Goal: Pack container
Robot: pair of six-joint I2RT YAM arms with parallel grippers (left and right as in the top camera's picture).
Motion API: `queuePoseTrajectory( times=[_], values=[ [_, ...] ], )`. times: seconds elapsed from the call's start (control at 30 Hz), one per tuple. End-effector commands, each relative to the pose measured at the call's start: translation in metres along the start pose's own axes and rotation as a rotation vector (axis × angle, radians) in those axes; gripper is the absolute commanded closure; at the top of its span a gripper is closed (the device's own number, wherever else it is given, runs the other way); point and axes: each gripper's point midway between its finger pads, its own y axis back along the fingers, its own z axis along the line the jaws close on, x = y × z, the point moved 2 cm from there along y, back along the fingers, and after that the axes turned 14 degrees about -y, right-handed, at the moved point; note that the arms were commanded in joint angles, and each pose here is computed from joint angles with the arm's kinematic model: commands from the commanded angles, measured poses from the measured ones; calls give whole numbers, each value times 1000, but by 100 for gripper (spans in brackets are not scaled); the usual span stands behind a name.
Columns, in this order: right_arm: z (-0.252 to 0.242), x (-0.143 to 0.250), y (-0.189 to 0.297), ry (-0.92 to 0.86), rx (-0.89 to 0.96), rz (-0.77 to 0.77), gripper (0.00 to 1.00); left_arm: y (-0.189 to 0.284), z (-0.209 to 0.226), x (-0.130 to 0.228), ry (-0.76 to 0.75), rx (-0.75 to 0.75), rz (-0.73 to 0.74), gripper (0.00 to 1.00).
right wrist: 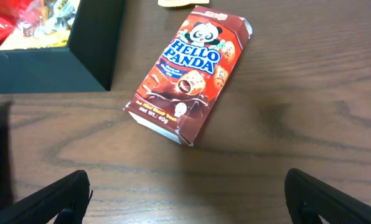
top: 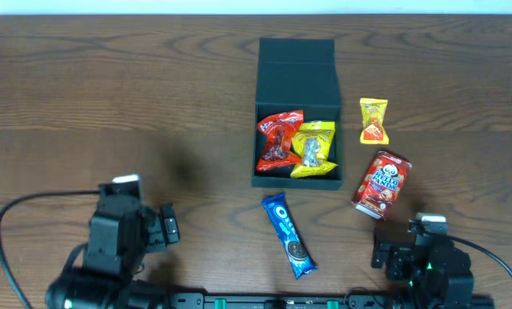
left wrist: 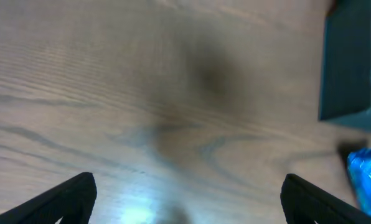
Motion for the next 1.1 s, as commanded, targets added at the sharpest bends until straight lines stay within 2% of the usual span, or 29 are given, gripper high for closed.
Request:
queuePoseTrajectory(
  times=[0.0, 0.2, 0.4, 0.6, 0.8, 1.07],
  values=[
    [-1, 1, 0, 10, 6, 0, 1, -10, -2, 8, 72, 21, -16, 5],
    [-1, 1, 0, 10, 6, 0, 1, -31, -2, 24, -1, 13, 18, 5],
    [-1, 1, 0, 10, 6, 0, 1, -47, 13, 28, -35, -96, 0, 5],
    [-1, 1, 0, 10, 6, 1, 1, -55, 12, 45, -208, -90, -22, 5],
    [-1, 1, 0, 10, 6, 0, 1, -58, 7, 57, -231, -58, -114, 5],
    [-1, 1, 0, 10, 6, 0, 1, -74, -7, 76, -279, 26, -117, 5]
  ],
)
